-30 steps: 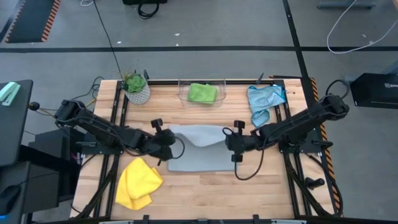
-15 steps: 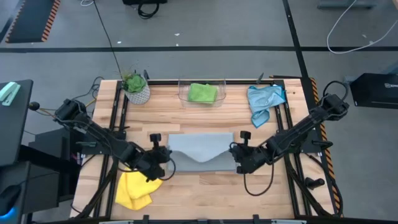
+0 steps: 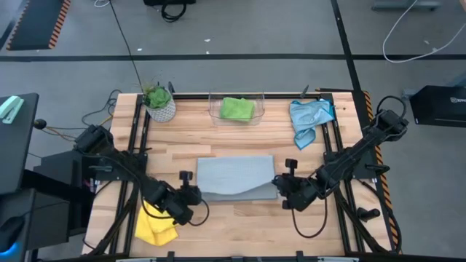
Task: Fold microfiber towels
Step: Fold the gray microfiber cloth
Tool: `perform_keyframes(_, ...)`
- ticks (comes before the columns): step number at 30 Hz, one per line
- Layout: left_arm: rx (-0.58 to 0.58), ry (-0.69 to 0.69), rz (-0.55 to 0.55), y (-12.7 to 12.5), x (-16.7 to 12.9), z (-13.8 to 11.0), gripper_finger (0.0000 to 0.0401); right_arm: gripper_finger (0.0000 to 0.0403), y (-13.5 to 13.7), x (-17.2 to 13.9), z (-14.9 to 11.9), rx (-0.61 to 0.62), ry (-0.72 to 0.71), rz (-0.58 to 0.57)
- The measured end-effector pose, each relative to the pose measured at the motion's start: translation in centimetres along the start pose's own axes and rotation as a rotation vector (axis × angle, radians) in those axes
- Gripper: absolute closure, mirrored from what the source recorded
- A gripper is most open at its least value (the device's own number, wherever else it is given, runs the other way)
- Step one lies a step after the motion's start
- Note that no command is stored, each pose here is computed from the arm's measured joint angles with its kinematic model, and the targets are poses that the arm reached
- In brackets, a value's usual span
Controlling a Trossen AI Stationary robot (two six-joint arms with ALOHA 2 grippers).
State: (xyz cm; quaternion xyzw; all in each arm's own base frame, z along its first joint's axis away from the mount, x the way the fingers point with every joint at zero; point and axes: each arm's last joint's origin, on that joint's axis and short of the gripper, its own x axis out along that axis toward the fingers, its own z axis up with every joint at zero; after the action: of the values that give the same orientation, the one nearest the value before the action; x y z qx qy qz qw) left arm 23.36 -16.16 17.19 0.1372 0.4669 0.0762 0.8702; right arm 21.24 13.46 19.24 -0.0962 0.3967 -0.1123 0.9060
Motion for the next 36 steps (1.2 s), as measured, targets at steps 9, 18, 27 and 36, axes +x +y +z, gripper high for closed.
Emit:
perform_keyframes(9, -0.109, 0.032, -0.085, 0.0, -0.4, 0.1, 0.0257, 0.0311, 0.3, 0.0, 0.3, 0.048, -0.009, 0.058)
perform_keyframes(18, -0.187, -0.040, -0.114, 2.1, -2.2, 1.3, 0.0156, 0.0201, 0.1, -0.9, 1.3, 0.096, -0.026, 0.073)
perform_keyframes(27, -0.186, -0.154, -0.334, 5.9, 2.7, 1.7, 0.0232, 0.0197, -1.5, -0.6, -2.6, 0.351, 0.040, 0.100)
perform_keyframes(36, -0.109, -0.010, -0.194, 11.6, 5.5, 0.3, 0.0368, 0.0344, -3.8, 4.9, -3.6, 0.526, -0.072, 0.020)
